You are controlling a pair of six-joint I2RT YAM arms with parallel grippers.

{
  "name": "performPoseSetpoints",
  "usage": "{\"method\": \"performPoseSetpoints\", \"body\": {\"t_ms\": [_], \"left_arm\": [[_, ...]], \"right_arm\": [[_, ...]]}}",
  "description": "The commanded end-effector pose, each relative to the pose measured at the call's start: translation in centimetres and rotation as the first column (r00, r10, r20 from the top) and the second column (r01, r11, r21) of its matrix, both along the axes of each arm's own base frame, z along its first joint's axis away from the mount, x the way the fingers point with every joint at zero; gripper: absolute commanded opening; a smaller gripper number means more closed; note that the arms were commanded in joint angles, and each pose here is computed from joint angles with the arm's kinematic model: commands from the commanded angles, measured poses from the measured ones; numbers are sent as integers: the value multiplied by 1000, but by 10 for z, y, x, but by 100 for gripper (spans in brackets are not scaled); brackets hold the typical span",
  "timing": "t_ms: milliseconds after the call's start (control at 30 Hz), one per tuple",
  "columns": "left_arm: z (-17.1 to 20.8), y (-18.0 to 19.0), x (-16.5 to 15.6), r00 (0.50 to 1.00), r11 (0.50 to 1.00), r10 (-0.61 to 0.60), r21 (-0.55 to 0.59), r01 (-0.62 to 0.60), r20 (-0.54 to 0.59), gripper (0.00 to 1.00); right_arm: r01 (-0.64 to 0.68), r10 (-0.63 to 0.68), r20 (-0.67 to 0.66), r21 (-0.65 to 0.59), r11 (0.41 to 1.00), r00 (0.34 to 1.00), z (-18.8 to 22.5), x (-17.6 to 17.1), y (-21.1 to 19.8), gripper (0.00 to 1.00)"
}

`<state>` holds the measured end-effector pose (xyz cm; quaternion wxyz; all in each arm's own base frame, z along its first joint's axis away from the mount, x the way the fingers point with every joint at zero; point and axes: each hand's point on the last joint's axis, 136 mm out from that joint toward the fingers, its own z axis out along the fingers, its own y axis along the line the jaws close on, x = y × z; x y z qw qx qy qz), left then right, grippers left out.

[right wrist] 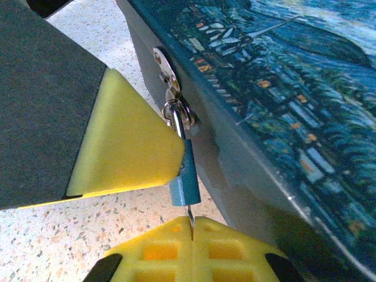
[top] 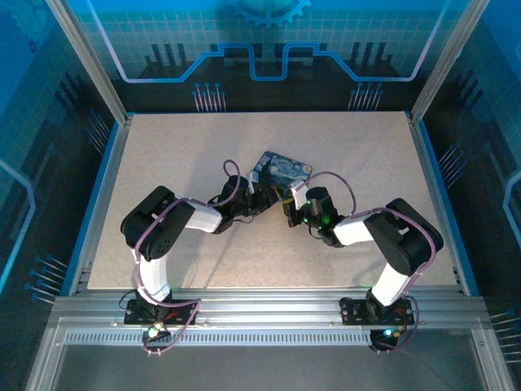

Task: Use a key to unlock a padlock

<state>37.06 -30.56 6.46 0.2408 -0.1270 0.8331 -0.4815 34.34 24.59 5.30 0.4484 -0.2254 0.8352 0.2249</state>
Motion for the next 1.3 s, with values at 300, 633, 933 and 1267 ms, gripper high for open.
{"method": "performPoseSetpoints", "body": {"t_ms": [300, 633, 933, 1267], "left_arm": [[-4, -20, -21, 995, 996, -88, -25, 87, -47, 26], [-6, -17, -21, 996, 997, -74, -14, 73, -51, 42], [3, -3, -21, 999, 999, -37, -20, 37, -34, 58], [22, 48, -19, 995, 992, 98, -85, -97, 3, 65]], "right_arm": [[-105, 73, 179, 178, 978, 981, 69, 20, 35, 0], [-50, 41, 77, 124, 991, 996, 31, 10, 7, 0], [-47, 46, 11, 93, 995, 999, 9, 3, 3, 0], [-43, 50, -47, 139, 989, 998, 15, -1, 6, 0]]}}
